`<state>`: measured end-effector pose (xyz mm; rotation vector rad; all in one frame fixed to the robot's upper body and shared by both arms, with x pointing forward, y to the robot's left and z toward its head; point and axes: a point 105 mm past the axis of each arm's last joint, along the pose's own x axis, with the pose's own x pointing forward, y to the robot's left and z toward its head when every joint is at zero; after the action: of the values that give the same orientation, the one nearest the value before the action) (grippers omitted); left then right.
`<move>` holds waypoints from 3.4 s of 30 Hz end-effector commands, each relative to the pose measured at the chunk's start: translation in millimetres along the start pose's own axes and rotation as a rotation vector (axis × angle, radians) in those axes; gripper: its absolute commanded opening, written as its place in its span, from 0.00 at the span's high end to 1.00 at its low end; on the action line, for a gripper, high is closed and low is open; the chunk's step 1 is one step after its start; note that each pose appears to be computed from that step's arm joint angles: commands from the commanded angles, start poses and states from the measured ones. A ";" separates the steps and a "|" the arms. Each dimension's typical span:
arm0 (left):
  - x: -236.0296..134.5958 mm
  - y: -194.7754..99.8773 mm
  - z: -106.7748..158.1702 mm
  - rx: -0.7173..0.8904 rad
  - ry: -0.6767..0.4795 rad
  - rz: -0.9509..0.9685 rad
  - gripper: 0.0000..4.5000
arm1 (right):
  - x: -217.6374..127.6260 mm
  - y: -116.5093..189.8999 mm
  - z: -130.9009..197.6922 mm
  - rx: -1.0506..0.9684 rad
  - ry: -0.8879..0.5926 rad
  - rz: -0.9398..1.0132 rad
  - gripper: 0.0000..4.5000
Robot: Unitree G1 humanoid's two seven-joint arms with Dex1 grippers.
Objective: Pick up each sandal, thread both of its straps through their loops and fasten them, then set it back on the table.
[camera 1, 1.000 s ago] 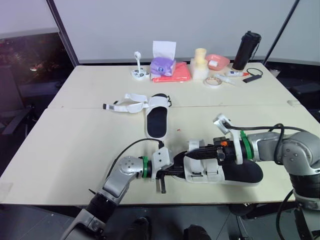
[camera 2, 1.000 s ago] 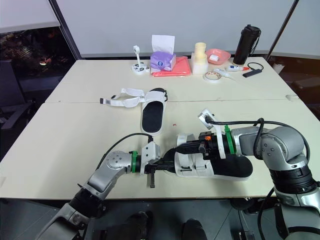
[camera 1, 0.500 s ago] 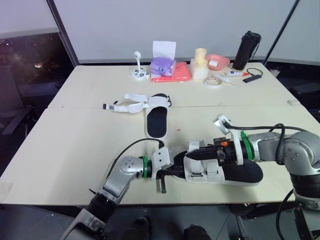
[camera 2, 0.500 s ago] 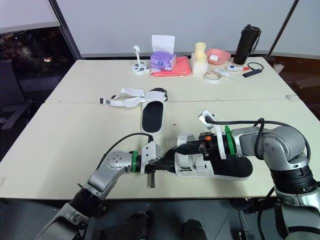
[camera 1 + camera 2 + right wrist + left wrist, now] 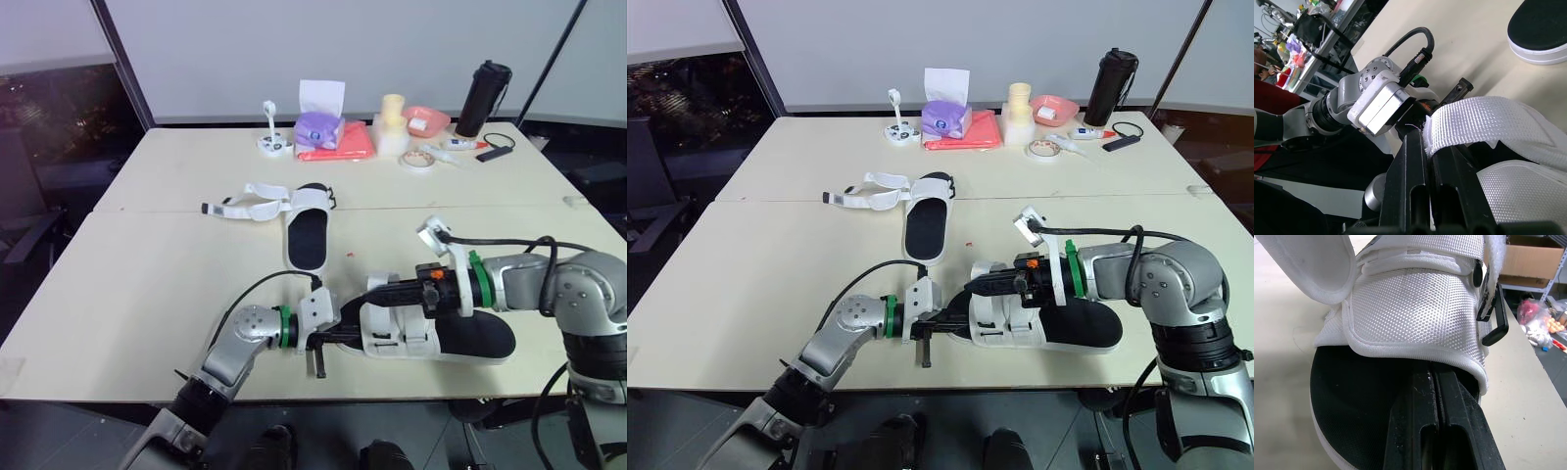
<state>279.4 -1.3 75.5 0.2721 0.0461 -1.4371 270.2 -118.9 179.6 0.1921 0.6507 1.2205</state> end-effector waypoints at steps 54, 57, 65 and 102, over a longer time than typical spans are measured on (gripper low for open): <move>0.3 -1.1 -25.1 -0.048 0.080 0.020 1.00 | 10.0 -22.9 3.3 -0.510 0.218 -0.075 1.00; 0.1 -1.8 -25.0 -0.048 0.079 0.021 1.00 | 10.3 -16.0 -0.7 -0.532 0.249 -0.041 1.00; 0.6 -2.9 -24.0 -0.048 0.075 0.024 1.00 | 9.3 -9.1 -14.9 -0.508 0.286 -0.015 1.00; 2.2 -2.2 -21.8 -0.044 0.072 0.008 1.00 | -44.3 23.1 -94.2 -0.193 0.166 -0.279 0.01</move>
<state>280.4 -7.0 75.5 0.2592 0.0318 -1.4315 196.2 -170.7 144.8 -0.1942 0.6125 1.0355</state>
